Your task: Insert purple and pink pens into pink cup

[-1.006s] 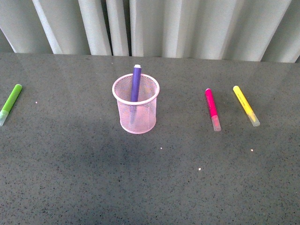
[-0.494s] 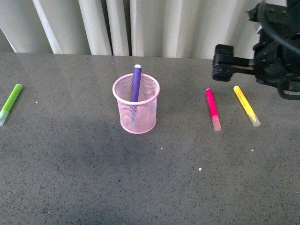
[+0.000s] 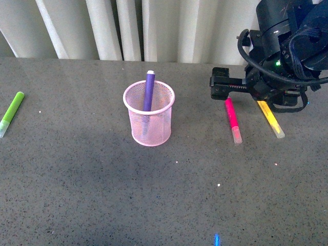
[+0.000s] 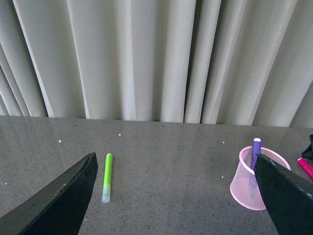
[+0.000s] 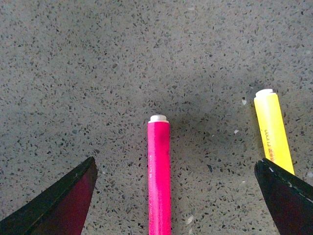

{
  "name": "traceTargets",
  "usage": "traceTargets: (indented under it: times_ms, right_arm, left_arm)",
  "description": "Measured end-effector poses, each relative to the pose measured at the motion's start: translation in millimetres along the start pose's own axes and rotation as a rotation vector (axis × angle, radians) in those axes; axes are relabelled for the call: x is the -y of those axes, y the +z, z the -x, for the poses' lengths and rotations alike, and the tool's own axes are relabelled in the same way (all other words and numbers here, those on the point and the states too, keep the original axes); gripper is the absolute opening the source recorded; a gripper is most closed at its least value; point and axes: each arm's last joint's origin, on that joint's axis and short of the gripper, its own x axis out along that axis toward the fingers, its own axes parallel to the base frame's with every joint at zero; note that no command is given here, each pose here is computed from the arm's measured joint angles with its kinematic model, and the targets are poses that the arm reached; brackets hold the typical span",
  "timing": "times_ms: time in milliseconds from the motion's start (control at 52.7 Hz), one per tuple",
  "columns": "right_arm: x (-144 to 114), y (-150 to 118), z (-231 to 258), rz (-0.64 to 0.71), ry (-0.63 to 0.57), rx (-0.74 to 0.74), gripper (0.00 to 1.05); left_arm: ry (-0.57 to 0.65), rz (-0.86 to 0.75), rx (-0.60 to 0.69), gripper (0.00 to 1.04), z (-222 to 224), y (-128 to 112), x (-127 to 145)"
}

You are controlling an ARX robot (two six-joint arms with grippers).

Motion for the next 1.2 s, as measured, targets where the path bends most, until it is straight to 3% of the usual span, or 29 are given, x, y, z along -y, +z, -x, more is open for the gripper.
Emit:
traceTargets:
  times_ms: [759,1196]
  right_arm:
    - [-14.1,-6.0,-38.7,0.022,-0.014,-0.065,0.98]
    - [-14.9,-3.9,-42.8,-0.015,-0.022,-0.055,0.36]
  left_arm:
    - [0.000,0.000,0.000,0.98,0.0,0.0,0.0]
    - [0.000,0.000,0.000,0.98,0.0,0.0,0.0]
